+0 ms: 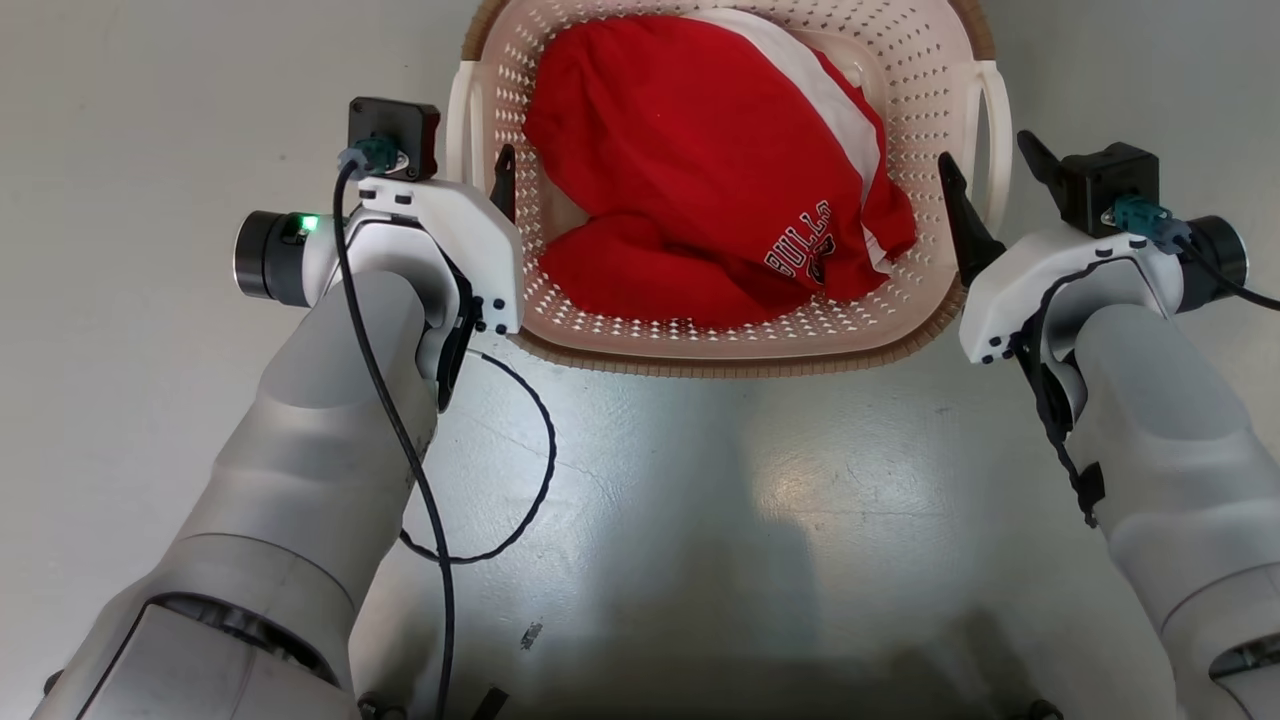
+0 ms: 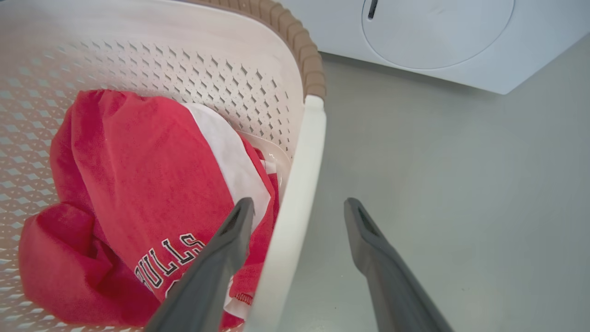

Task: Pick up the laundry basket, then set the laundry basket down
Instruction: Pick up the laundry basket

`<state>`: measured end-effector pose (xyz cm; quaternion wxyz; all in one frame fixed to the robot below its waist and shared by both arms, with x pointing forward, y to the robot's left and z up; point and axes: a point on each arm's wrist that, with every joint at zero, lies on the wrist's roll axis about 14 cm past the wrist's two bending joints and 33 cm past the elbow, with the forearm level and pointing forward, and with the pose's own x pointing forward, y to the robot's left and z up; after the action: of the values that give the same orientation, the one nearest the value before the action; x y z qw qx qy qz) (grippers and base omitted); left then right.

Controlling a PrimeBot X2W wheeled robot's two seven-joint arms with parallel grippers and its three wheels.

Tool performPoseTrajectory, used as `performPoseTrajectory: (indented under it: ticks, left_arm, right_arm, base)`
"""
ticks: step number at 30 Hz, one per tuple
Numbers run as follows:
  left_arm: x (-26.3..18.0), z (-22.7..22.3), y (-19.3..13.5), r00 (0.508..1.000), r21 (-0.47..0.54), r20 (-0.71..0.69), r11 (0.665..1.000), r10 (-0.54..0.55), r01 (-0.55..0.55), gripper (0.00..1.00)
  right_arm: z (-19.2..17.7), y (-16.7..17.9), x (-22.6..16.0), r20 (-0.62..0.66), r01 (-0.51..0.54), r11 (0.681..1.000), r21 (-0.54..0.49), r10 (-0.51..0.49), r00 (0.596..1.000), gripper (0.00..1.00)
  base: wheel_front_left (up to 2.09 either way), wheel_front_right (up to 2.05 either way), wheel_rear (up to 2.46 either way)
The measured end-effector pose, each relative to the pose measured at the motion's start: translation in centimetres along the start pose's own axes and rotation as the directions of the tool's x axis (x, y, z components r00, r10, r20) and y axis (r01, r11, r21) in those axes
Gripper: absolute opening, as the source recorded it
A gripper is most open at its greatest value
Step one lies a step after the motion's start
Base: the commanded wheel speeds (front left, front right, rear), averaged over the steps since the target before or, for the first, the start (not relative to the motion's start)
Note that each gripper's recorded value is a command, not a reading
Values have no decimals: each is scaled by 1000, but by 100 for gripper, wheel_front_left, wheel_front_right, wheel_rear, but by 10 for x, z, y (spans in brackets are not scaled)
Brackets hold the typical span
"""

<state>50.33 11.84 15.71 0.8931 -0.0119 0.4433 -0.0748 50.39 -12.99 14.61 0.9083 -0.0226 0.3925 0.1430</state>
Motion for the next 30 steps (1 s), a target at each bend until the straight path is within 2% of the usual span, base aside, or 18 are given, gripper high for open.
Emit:
performPoseTrajectory:
  ticks: [14,30]
  left_arm:
    - [3,-9,-9,997,29,-74,999,-21,23,100]
    - [1,-5,-11,996,31,-89,999,-26,29,100]
  right_arm:
    - [-3,4,1,-53,2,999,33,0,999,100]
    - [1,7,1,-81,6,997,78,0,997,100]
  base:
    - [0,0,0]
    - [0,0,0]
